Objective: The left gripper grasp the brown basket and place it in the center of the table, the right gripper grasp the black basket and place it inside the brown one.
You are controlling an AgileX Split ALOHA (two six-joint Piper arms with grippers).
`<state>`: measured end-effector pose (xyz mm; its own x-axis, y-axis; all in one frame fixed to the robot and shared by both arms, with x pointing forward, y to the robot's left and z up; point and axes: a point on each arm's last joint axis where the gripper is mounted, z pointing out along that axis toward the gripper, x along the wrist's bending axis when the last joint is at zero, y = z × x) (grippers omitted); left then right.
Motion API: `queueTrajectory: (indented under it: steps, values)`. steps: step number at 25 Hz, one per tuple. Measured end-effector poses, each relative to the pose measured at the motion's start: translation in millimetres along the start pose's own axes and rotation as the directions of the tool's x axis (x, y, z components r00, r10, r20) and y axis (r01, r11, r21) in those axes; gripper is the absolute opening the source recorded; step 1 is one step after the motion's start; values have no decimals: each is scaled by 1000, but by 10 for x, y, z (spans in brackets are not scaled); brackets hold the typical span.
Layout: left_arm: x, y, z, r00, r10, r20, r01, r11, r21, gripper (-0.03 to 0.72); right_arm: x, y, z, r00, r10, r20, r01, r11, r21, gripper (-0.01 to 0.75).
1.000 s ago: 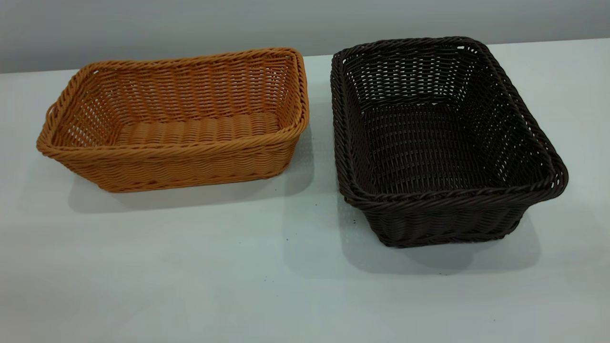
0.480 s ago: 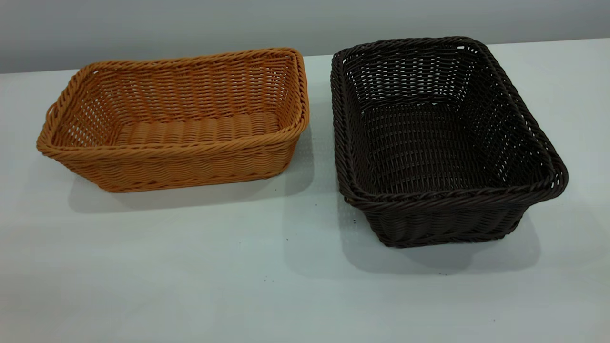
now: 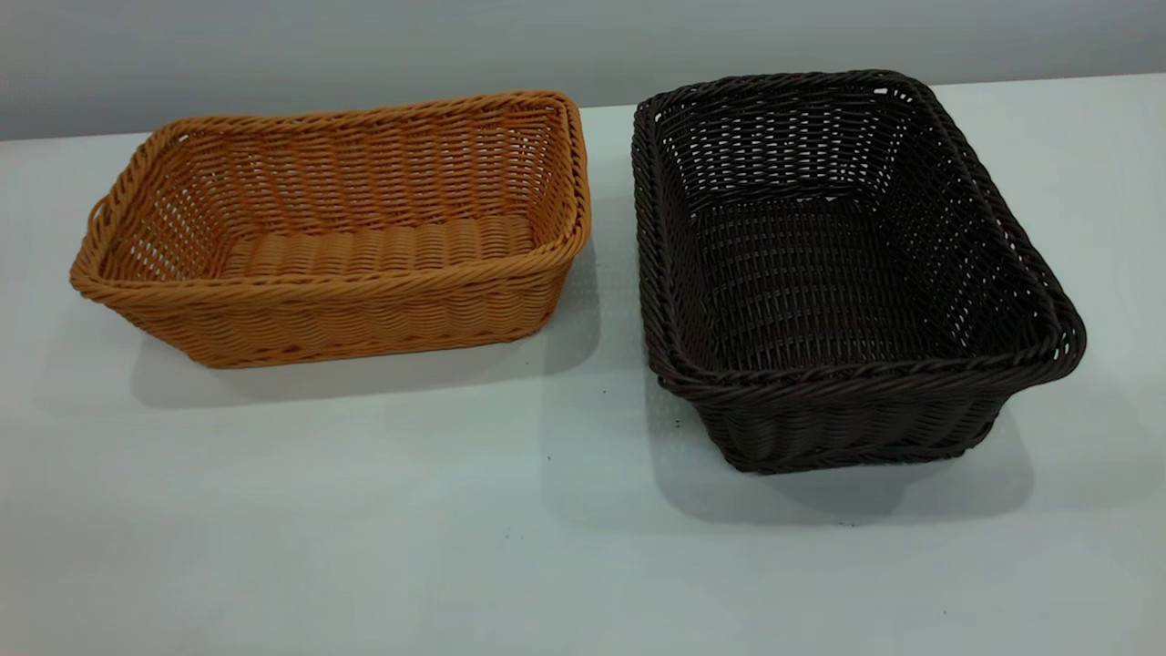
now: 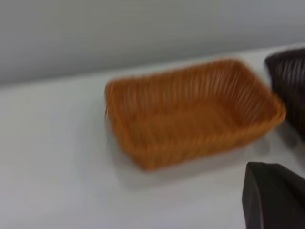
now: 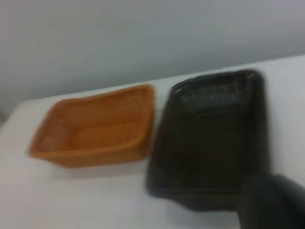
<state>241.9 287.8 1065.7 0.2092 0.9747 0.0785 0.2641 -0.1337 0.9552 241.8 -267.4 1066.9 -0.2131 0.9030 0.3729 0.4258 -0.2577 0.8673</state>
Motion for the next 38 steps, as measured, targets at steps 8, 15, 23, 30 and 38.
queueTrajectory:
  steps: [8, 15, 23, 30, 38]
  values:
    - [34, 279, 293, 995, 96, 31, -93, 992, -90, 282, 142, 244, 335, 973, 101, -207, -85, 993, 83, 414]
    - [153, 303, 805, 974, 222, 46, -226, 969, 100, 479, 131, 439, 729, 898, 355, -260, -311, 930, 197, 509]
    - [196, 483, 1419, 922, 335, 195, -377, 892, 249, 488, 45, 530, 1198, 722, 660, -208, -572, 738, 358, 510]
    - [209, 397, 1984, 909, 298, 290, -396, 834, 384, 488, -102, 423, 1602, 626, 777, -59, -663, 570, 485, 510]
    - [180, 87, 2347, 913, 212, 350, -375, 773, 512, 488, -278, 160, 2055, 482, 853, 201, -790, 324, 521, 510]
